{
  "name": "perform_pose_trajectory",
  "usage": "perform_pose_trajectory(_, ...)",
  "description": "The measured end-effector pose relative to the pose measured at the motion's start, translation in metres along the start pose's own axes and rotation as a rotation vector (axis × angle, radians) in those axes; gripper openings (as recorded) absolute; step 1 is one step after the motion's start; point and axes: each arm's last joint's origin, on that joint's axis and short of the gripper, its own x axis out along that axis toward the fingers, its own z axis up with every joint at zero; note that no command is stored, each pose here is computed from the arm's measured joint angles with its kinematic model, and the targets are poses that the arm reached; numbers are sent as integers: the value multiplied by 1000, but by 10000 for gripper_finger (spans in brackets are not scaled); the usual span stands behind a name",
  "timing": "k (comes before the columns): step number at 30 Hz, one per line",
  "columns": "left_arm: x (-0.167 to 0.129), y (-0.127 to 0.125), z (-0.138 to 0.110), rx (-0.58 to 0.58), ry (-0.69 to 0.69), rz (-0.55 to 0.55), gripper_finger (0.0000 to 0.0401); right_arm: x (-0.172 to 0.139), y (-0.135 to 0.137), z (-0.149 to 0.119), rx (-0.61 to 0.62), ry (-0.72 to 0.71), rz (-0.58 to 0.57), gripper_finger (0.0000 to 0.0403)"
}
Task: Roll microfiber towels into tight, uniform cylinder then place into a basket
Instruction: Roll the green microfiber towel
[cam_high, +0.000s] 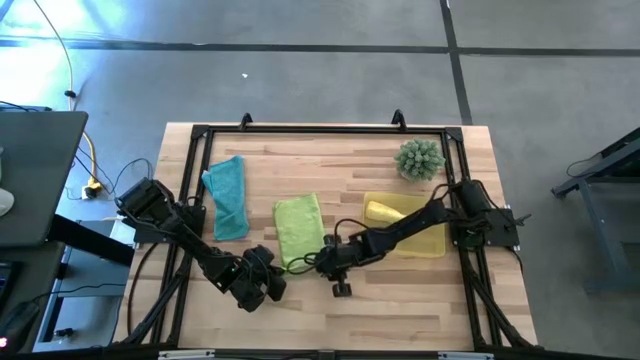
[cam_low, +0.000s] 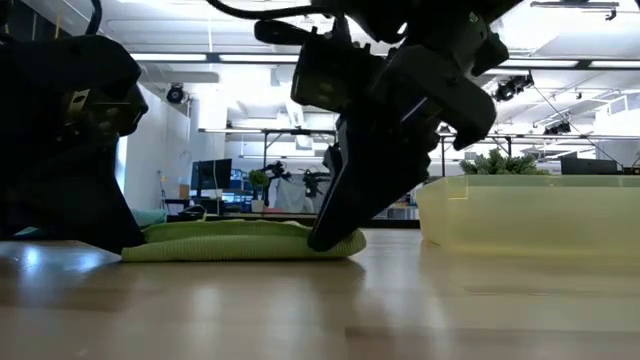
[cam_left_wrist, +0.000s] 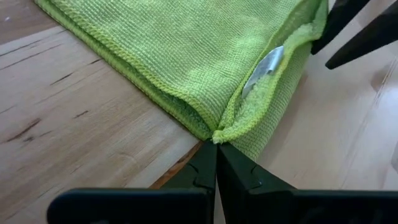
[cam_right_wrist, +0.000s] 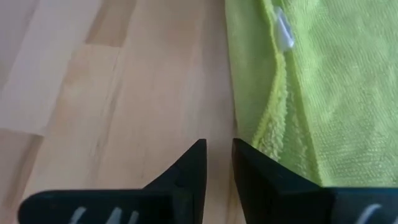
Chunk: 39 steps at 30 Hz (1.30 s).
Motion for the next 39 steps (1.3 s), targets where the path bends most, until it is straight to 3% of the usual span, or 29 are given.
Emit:
perform_pose_trajectory(6,0,0,0,0,0,1,0,-1,0,-1,-1,9,-9,66)
perform_pose_trajectory(11,0,0,0,0,0,1,0,-1,-3,-5,-10,50,-91,66)
perform_pose_trajectory(21,0,0,1,-2,-2,1,0,-15,-1,2,-31,22,-89,66)
perform_pose_trajectory(25,1,0,1,-2,-5,1,0,-21,-3,5,-56,-5,-165,66)
perform_pose_trajectory(31,1,0,1,-2,-6,1,0,-19,-17,-2,-53,73,-258,66)
perform_pose_trajectory(39,1,0,1,7,-7,-1,0,-20,-22,-4,-47,105,-252,66)
